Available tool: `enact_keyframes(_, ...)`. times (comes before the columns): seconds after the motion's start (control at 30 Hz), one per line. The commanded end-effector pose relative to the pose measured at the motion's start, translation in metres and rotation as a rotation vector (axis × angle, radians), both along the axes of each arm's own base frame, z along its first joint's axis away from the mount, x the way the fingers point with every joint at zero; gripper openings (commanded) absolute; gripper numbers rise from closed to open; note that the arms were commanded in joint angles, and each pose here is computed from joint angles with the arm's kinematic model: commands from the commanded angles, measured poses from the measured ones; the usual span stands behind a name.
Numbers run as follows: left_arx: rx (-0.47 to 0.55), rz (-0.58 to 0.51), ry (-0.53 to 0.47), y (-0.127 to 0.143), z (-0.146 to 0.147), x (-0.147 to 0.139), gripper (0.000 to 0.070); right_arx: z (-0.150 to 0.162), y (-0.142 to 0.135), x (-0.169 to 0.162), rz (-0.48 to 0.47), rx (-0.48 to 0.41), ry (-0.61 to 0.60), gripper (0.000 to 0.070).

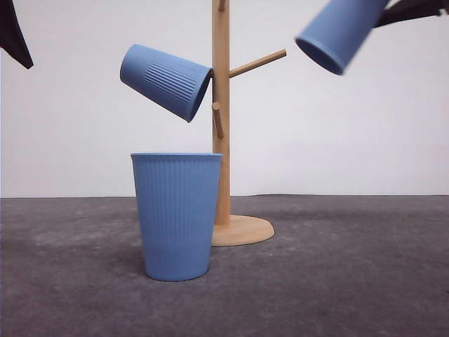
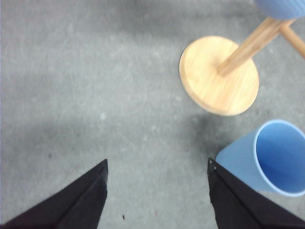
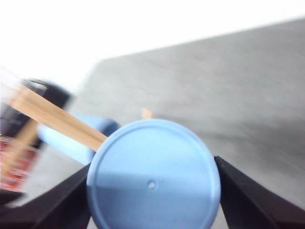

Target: Place three cups

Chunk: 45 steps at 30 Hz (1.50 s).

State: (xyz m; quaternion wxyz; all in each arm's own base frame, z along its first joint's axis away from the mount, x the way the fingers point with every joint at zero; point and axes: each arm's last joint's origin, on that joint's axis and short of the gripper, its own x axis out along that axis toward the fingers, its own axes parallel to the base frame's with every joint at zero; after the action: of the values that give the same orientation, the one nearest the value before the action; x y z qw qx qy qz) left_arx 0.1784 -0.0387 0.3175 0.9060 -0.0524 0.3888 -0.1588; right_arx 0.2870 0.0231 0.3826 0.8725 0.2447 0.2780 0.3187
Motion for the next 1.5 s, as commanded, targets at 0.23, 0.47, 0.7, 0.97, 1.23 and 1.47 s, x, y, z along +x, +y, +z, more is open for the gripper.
enact_keyframes(0.23, 0.001, -0.009, -0.025, -0.001, 0.005, 0.001, 0.0382, -0.015, 0.02, 0.032, 0.113, 0.136, 0.093, 0.0383)
enact_keyframes(0.47, 0.002, -0.009, -0.025, -0.001, 0.005, 0.002, 0.0382, -0.039, 0.036, 0.05, 0.158, 0.129, 0.16, 0.0384)
enact_keyframes(0.7, 0.001, -0.009, -0.025, -0.001, 0.005, 0.002, 0.0382, -0.051, 0.043, 0.06, 0.171, 0.125, 0.174, 0.0384)
enact_keyframes(0.97, 0.001, -0.009, -0.028, -0.001, 0.005, 0.002, 0.0382, -0.061, 0.043, 0.061, 0.173, 0.127, 0.159, 0.0383)
enact_keyframes(1.23, -0.005, -0.006, -0.046, -0.001, 0.006, 0.003, 0.0382, -0.064, 0.047, 0.061, 0.166, 0.117, 0.157, 0.0384)
enact_keyframes(1.47, -0.005, -0.006, -0.046, -0.001, 0.006, 0.003, 0.0382, -0.064, 0.051, 0.06, 0.172, 0.097, 0.143, 0.0434)
